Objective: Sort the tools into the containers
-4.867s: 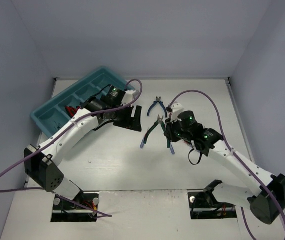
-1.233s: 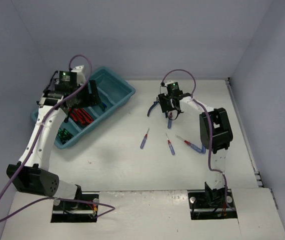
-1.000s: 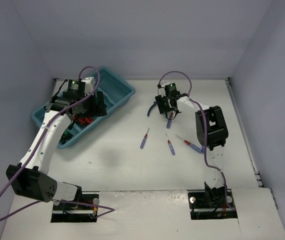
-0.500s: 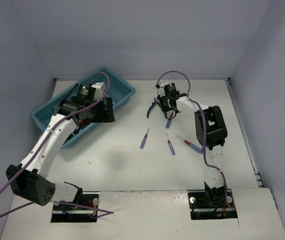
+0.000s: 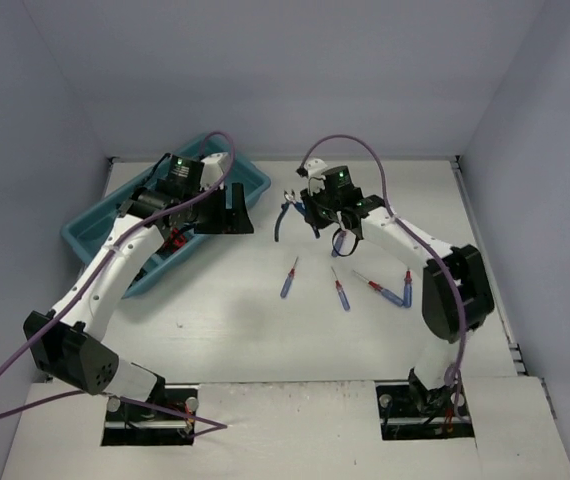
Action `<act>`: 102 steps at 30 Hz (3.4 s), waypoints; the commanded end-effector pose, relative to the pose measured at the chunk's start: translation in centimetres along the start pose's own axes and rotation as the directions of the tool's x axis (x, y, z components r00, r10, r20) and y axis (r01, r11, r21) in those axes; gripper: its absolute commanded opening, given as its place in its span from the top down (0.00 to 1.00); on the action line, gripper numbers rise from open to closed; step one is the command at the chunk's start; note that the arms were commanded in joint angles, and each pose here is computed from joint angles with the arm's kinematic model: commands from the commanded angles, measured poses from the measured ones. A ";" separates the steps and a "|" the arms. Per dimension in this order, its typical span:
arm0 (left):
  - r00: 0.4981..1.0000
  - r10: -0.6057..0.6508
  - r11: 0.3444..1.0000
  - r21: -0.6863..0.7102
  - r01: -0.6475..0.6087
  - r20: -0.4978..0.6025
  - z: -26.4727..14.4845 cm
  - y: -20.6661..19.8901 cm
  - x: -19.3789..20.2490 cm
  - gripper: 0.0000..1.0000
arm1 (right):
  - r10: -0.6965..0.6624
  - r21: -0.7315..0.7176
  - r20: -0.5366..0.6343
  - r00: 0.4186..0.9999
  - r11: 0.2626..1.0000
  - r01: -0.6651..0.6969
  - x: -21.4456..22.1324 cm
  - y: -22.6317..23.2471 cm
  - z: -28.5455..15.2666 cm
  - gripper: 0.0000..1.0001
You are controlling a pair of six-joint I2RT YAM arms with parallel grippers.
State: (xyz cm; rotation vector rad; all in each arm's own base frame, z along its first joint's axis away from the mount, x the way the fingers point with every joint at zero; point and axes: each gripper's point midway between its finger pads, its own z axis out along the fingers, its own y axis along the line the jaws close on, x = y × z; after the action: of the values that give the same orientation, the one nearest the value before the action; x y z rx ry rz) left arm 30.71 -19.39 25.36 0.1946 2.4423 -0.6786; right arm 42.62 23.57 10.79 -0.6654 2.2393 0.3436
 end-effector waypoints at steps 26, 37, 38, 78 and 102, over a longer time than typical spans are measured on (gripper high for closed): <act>0.998 -0.062 0.926 0.374 0.058 -0.001 2.0 -9.1 -1.6 0.59 | 0.010 -0.232 0.484 0.875 0.966 0.118 -11.4 9.9 -15.6 1.00; 0.998 -0.052 0.946 0.321 0.040 0.028 2.4 -7.2 -2.3 1.00 | 0.023 -0.165 0.482 0.876 0.984 0.064 -11.0 8.4 -15.4 0.35; 0.997 -0.062 0.953 0.299 0.048 0.037 2.4 -6.4 -2.7 1.00 | 0.024 -0.150 0.479 0.877 0.987 0.055 -10.8 8.0 -15.4 0.28; 0.928 -0.328 0.906 -0.219 0.362 0.175 5.6 20.0 -8.6 0.30 | 0.092 0.101 0.377 0.922 0.985 -0.140 -1.0 -0.3 -17.5 0.21; 0.958 0.226 0.960 -0.127 -0.250 -0.178 12.7 -3.7 6.0 0.31 | 0.202 0.275 0.423 0.883 0.900 -0.338 2.0 -4.0 -21.1 0.21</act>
State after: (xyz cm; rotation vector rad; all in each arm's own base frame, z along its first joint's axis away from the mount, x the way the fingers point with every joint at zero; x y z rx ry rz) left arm 30.62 -27.18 14.53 0.4895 2.5806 -0.4363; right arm 31.03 11.64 22.69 -0.1631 1.9648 0.2211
